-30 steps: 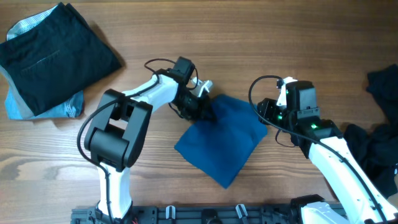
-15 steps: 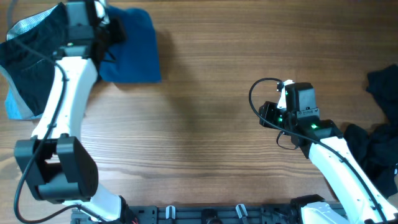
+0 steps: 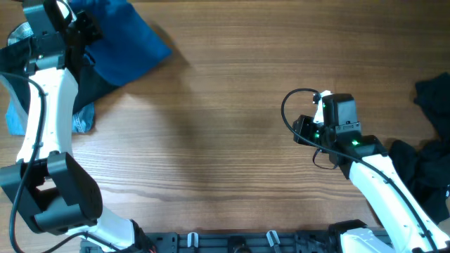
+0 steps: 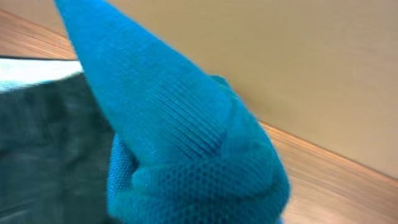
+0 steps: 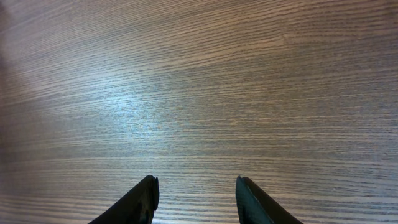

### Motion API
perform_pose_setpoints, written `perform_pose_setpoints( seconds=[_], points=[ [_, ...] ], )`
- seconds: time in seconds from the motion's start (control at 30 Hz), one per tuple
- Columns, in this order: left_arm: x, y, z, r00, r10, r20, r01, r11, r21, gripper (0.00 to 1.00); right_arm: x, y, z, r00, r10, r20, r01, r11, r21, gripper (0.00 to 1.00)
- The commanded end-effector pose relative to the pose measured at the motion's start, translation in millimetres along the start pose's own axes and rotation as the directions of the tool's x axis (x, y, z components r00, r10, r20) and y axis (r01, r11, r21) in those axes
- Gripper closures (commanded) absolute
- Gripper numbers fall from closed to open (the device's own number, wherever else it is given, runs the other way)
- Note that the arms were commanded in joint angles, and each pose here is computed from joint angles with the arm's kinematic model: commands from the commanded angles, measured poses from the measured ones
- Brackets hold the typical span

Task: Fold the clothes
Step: 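Carry the folded teal shirt with the left gripper to the upper-left stack, then place the teal shirt on top of the dark clothes stack with left gripper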

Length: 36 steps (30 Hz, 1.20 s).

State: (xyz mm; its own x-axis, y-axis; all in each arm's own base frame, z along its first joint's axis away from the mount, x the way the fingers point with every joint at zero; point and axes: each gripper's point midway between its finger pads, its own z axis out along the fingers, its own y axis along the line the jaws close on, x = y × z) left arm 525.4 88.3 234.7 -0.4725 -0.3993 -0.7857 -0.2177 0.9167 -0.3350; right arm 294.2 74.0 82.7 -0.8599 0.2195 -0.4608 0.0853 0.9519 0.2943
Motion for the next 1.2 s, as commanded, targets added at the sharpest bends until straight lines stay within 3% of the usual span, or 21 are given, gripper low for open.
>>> perform_pose_setpoints(
  seconds=[0.0,0.17,0.23,0.4,0.57,0.67,0.8,0.87,0.93,0.97,1.0,1.07,1.17],
  points=[
    [7.5,-58.8,-15.6,0.997,-0.014,-0.071,0.030,0.970,0.239,0.96,-7.9,0.0,-5.4,0.999,-0.015,0.032,0.014,1.000,0.011,0.55],
    [69.6,-122.2,-22.5,0.963,0.043,-0.265,0.050,0.941,0.335,0.96,-7.9,0.0,-5.4,0.999,-0.016,0.032,0.016,1.000,0.011,0.55],
    [104.5,-145.9,-31.2,0.922,0.030,-0.386,0.109,0.937,0.332,0.96,-8.4,-0.7,-5.5,0.999,-0.017,0.034,0.016,1.000,0.015,0.54],
    [156.5,-176.9,-50.9,0.847,0.105,-0.521,0.096,0.934,0.344,0.96,-8.9,-4.6,-5.5,0.999,-0.018,0.038,0.016,0.999,0.037,0.54],
    [130.4,-159.5,-30.4,0.914,0.092,-0.395,0.011,0.968,0.252,0.96,-7.1,-5.2,-5.5,0.999,-0.017,0.031,0.016,0.999,0.039,0.53],
    [144.0,-153.6,-18.1,0.899,0.120,-0.421,-0.016,0.970,0.244,0.92,-7.1,-5.2,-5.5,0.999,-0.016,0.031,0.015,0.999,0.039,0.53],
    [173.9,-94.3,39.9,0.888,0.103,-0.448,-0.103,0.994,0.023,0.92,-1.9,-7.2,-5.5,1.000,-0.014,0.010,0.013,0.999,0.047,0.53],
    [179.1,-73.7,68.6,0.900,0.079,-0.429,-0.094,0.996,-0.014,0.73,0.5,-8.3,-5.5,1.000,-0.013,0.000,0.013,0.999,0.051,0.53],
    [190.8,-57.7,82.1,0.891,0.058,-0.450,-0.085,0.996,-0.041,0.64,1.1,-8.4,-5.5,1.000,-0.013,-0.003,0.013,0.999,0.052,0.53],
    [197.4,-49.9,86.5,0.884,0.048,-0.465,-0.083,0.995,-0.055,0.50,2.1,-8.9,-5.6,1.000,-0.012,-0.007,0.012,0.998,0.054,0.53],
    [199.4,-44.1,88.6,0.881,0.039,-0.471,-0.079,0.995,-0.065,0.30,3.1,-9.4,-5.6,1.000,-0.011,-0.010,0.012,0.998,0.056,0.53],
    [193.4,-32.6,90.2,0.887,0.019,-0.461,-0.065,0.994,-0.084,0.07,3.3,-11.3,-5.7,1.000,-0.019,-0.011,0.019,0.998,0.067,0.53],
    [198.4,-34.6,90.2,0.871,-0.002,-0.491,-0.019,0.999,-0.036,0.00,3.3,-11.3,-5.7,1.000,-0.022,-0.011,0.022,0.998,0.066,0.53]
  ],
)
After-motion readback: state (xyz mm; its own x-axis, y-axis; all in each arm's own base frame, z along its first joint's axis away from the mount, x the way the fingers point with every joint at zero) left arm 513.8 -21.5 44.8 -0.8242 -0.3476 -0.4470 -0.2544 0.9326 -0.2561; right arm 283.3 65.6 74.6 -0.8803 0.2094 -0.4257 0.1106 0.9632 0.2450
